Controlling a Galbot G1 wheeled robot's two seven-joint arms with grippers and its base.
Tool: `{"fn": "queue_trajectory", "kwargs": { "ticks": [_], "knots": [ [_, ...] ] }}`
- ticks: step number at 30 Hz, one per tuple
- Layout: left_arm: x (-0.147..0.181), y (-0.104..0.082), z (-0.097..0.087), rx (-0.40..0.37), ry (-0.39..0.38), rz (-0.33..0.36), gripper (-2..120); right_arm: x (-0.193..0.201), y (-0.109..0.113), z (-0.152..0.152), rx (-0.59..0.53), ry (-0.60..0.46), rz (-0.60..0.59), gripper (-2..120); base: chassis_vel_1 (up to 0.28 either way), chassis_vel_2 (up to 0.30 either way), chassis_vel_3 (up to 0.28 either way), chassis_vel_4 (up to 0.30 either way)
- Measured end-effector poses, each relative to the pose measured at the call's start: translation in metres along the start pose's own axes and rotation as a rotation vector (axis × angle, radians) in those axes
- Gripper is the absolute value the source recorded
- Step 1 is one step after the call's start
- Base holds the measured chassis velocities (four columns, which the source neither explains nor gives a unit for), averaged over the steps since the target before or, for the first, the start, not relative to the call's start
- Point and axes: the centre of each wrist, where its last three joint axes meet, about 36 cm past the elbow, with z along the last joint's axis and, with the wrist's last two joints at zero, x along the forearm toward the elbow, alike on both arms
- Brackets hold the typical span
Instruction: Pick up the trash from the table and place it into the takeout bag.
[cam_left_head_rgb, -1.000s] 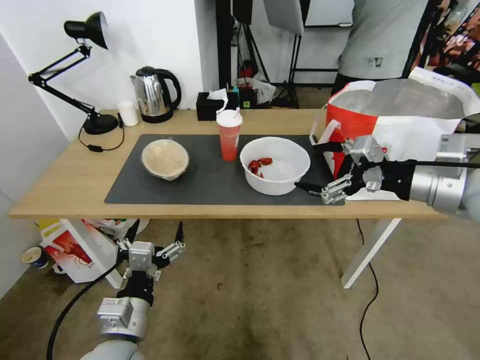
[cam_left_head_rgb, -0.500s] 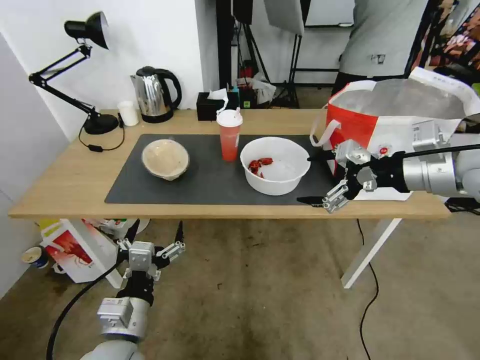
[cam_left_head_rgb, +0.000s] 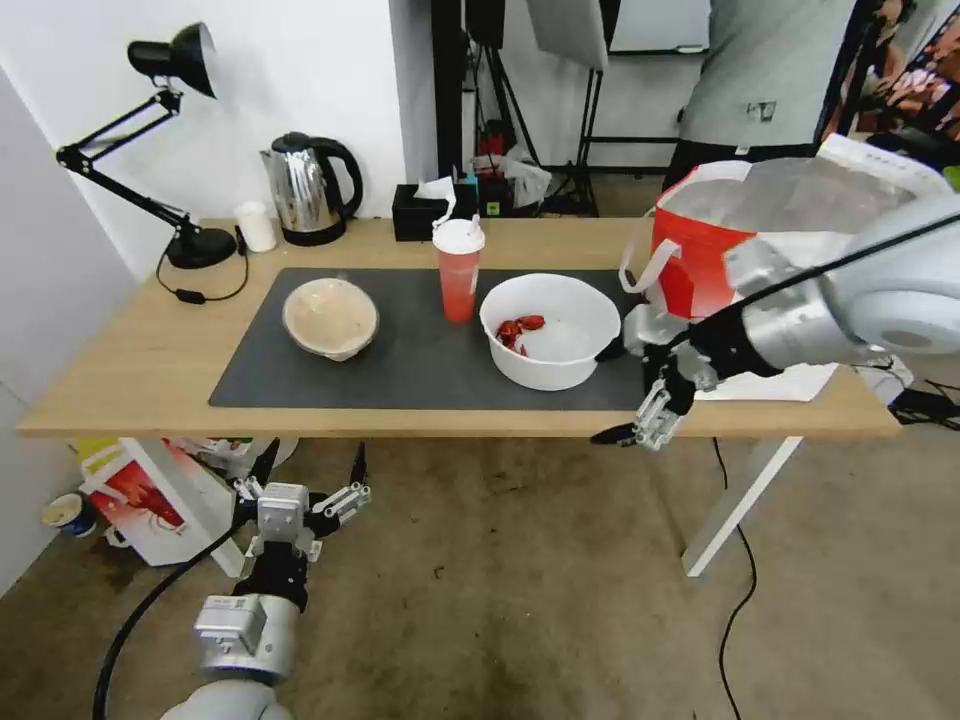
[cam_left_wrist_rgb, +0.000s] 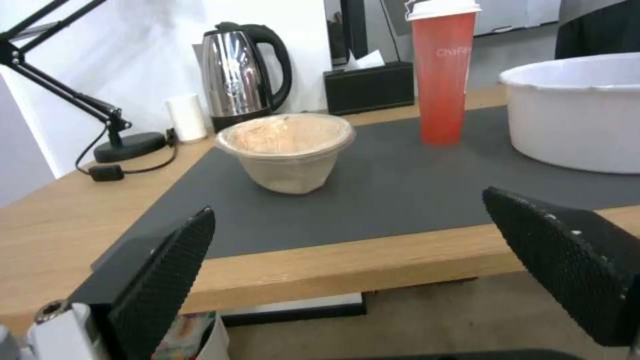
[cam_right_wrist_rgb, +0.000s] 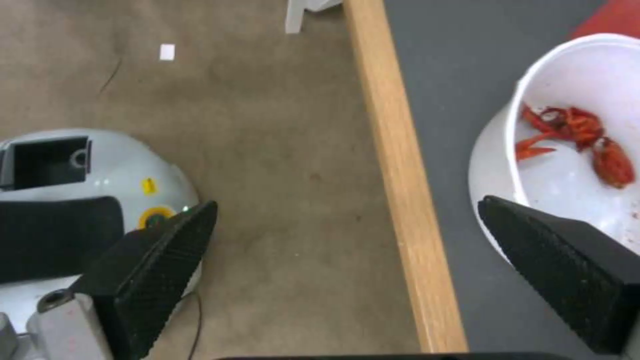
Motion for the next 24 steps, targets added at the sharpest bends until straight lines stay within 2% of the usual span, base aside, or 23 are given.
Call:
{"fn": "queue_trajectory", "kwargs": {
  "ticks": [8,10,11,14,15,17,20,22,24],
  "knots": [
    [0.000,0.000,0.000,0.000,0.000,0.000,100,-0.001,-0.006,-0.006,0.003,0.013,-0.010,100,0.000,0.000,0.000,0.000],
    [0.000,0.000,0.000,0.000,0.000,0.000,100,-0.004,-0.032,-0.032,0.022,0.035,-0.025,100,0.000,0.000,0.000,0.000],
    [0.000,0.000,0.000,0.000,0.000,0.000,100,-0.004,-0.032,-0.032,0.022,0.035,-0.025,100,0.000,0.000,0.000,0.000],
    [0.000,0.000,0.000,0.000,0.000,0.000,100,-0.013,-0.061,-0.072,0.051,0.045,-0.054,100,0.000,0.000,0.000,0.000],
    [0.000,0.000,0.000,0.000,0.000,0.000,100,-0.013,-0.061,-0.072,0.051,0.045,-0.054,100,0.000,0.000,0.000,0.000],
    [0.000,0.000,0.000,0.000,0.000,0.000,100,-0.022,-0.074,-0.099,0.073,0.041,-0.076,100,0.000,0.000,0.000,0.000],
    [0.000,0.000,0.000,0.000,0.000,0.000,100,-0.023,-0.076,-0.102,0.074,0.041,-0.082,100,0.000,0.000,0.000,0.000],
    [0.000,0.000,0.000,0.000,0.000,0.000,100,0.007,-0.097,-0.099,0.065,0.027,-0.002,100,0.000,0.000,0.000,0.000],
    [0.000,0.000,0.000,0.000,0.000,0.000,100,0.014,-0.099,-0.097,0.061,0.022,0.014,100,0.000,0.000,0.000,0.000]
  ]
}}
